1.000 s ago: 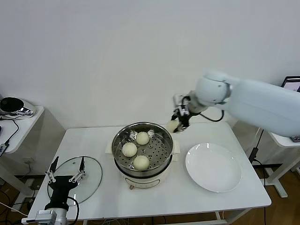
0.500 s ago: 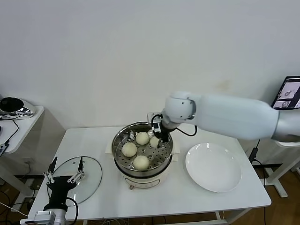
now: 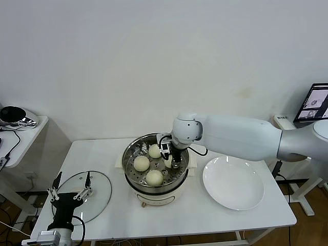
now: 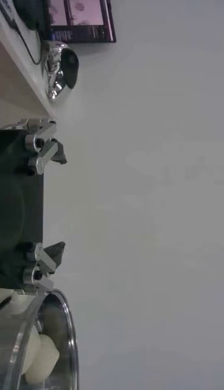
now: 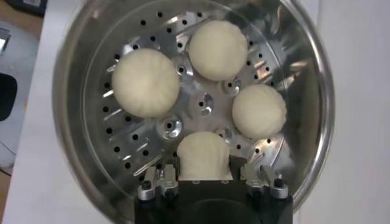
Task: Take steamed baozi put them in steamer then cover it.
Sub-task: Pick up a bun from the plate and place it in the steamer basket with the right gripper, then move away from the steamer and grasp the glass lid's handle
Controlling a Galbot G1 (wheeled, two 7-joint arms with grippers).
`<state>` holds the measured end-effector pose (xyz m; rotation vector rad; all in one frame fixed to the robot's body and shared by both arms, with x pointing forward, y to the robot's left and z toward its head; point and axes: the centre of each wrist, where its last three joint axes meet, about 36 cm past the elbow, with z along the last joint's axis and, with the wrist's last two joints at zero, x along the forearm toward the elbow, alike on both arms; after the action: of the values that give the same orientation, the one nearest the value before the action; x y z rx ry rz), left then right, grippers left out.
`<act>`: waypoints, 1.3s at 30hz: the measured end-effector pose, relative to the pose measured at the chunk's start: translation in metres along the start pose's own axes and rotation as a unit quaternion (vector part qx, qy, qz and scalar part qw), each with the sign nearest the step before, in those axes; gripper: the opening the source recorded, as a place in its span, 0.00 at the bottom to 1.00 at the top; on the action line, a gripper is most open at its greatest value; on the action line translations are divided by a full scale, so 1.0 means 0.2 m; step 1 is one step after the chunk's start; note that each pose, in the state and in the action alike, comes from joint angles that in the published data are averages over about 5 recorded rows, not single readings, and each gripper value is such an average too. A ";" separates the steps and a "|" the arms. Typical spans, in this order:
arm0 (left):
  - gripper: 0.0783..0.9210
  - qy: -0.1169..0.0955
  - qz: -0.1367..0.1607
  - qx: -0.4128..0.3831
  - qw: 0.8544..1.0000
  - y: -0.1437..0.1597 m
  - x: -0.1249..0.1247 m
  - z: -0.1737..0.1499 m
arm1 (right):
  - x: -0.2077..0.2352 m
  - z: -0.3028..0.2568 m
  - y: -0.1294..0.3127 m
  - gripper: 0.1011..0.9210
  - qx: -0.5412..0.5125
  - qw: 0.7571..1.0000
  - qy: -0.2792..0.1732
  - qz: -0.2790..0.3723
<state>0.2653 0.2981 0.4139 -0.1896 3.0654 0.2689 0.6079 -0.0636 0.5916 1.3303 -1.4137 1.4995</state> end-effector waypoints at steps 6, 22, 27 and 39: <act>0.88 0.000 0.000 -0.001 1.000 0.00 0.00 0.00 | 0.03 0.01 -0.01 0.81 -0.007 1.000 -0.009 0.006; 0.88 0.013 -0.013 0.000 1.000 0.04 -0.01 0.04 | 0.14 0.33 0.22 0.88 -0.092 0.961 -0.204 0.160; 0.88 0.021 -0.015 -0.008 1.000 0.05 0.01 0.07 | 0.02 0.48 0.42 0.88 -0.139 0.902 -0.317 0.257; 0.88 0.036 -0.007 -0.148 0.988 0.07 0.01 0.18 | -0.19 0.74 0.96 0.88 -0.272 0.696 -0.466 0.474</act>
<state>0.2628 0.3177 0.3799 -0.2381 3.0770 0.7311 0.4691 -0.2359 0.4864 0.9569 -3.2532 0.6116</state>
